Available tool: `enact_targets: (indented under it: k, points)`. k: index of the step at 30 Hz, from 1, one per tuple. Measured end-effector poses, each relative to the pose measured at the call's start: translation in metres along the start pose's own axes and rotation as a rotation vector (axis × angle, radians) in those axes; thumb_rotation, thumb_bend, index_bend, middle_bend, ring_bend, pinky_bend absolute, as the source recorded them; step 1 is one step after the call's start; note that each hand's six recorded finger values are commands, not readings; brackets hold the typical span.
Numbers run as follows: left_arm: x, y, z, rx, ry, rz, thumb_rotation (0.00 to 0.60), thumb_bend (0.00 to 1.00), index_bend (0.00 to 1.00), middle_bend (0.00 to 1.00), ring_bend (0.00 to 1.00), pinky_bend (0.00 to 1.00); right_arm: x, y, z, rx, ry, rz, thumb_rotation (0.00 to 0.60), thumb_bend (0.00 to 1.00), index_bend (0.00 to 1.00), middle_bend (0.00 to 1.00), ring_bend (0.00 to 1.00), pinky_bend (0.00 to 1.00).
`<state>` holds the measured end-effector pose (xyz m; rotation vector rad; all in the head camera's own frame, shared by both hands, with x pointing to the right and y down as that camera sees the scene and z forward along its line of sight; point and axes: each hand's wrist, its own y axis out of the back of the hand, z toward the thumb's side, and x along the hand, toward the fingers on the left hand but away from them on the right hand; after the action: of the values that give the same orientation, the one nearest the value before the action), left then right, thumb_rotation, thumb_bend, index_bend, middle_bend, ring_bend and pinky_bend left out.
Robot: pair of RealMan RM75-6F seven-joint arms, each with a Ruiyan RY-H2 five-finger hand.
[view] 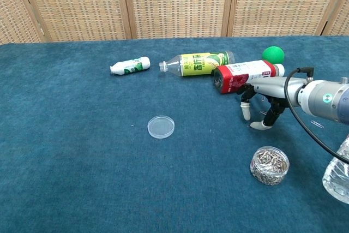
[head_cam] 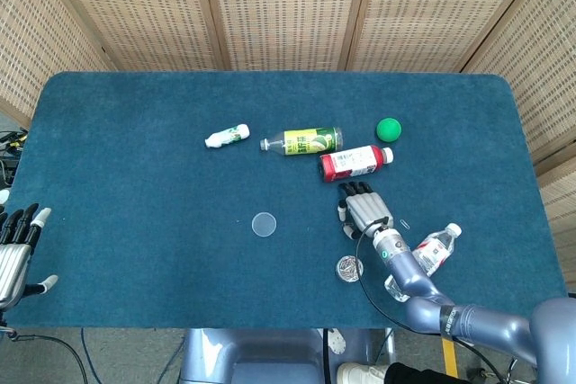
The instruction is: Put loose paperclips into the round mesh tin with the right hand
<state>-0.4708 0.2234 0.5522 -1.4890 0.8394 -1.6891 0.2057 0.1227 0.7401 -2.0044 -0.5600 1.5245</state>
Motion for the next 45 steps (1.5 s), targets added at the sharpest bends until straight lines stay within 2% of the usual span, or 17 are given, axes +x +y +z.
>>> enact_targets:
  k: [24, 32, 45]
  points:
    - [0.001, -0.001, -0.001, 0.002, 0.003, -0.003, 0.6, 0.05, 0.0, 0.0, 0.0, 0.0, -0.005, -0.013, -0.005, 0.048, -0.016, 0.001, 0.6, 0.33, 0.5, 0.07, 0.0, 0.0]
    - [0.001, -0.001, -0.001, 0.003, 0.003, -0.004, 0.6, 0.05, 0.0, 0.0, 0.0, 0.0, -0.006, -0.016, -0.004, 0.06, -0.009, -0.003, 0.6, 0.34, 0.57, 0.07, 0.0, 0.0]
    - [0.001, -0.002, -0.001, 0.003, 0.001, -0.007, 0.6, 0.05, 0.0, 0.0, 0.0, 0.0, -0.006, -0.016, -0.004, 0.066, -0.009, -0.016, 0.6, 0.44, 0.6, 0.07, 0.0, 0.0]
